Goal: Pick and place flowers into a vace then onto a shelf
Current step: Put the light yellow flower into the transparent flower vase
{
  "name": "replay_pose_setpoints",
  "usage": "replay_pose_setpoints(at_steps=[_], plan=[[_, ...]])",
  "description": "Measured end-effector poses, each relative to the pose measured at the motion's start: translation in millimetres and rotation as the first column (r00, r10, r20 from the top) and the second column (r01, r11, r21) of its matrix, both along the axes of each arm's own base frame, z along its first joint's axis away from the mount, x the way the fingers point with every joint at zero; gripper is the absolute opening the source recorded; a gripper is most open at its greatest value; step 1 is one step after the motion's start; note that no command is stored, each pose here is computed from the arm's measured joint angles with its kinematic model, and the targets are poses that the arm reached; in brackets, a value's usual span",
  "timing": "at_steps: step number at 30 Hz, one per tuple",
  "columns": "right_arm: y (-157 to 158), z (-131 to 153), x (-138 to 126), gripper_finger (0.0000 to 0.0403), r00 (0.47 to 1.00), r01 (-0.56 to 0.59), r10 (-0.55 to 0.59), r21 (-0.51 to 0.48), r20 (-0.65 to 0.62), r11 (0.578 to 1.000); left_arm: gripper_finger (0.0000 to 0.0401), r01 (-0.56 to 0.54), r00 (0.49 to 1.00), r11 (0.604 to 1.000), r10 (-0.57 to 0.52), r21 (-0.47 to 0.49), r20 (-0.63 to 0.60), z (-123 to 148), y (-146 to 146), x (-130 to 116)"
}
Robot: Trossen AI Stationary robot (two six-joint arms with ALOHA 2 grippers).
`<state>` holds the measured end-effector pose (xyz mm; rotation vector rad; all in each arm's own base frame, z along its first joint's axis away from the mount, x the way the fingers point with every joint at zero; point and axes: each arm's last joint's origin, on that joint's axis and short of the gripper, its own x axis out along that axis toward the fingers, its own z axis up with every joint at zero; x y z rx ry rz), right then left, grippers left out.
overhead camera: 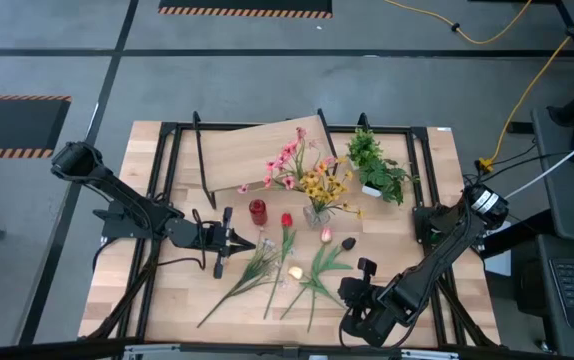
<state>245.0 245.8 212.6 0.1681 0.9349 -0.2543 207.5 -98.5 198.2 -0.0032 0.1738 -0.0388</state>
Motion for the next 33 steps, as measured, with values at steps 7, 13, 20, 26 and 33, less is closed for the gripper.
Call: replay_pose_setpoints(at_steps=[7,13,20,26,33], plan=[[0,0,0,0.0017,1.0,-0.001,0.001,-0.001,0.0,1.0,0.0008,0.0,1.0,1.0,0.0,0.0,0.0,0,0,0],[-1,0,0,0.0023,1.0,0.001,-0.001,-0.002,0.0,1.0,0.0008,0.0,1.0,1.0,0.0,0.0,0.0,0,0,0],[-6,0,5,0.0068,1.0,0.022,-0.022,-0.002,0.0,1.0,0.0008,0.0,1.0,1.0,0.0,0.0,0.0,0,0,0],[-10,0,10,0.0122,0.999,0.041,-0.041,0.001,0.002,0.999,0.0008,0.0,1.0,1.0,0.0,0.001,-0.002,0,0,0],[-7,2,14,0.0182,0.998,0.041,-0.042,0.041,0.038,0.998,0.0008,0.0,1.0,1.0,0.0,0.01,-0.019,-2,0,0]])
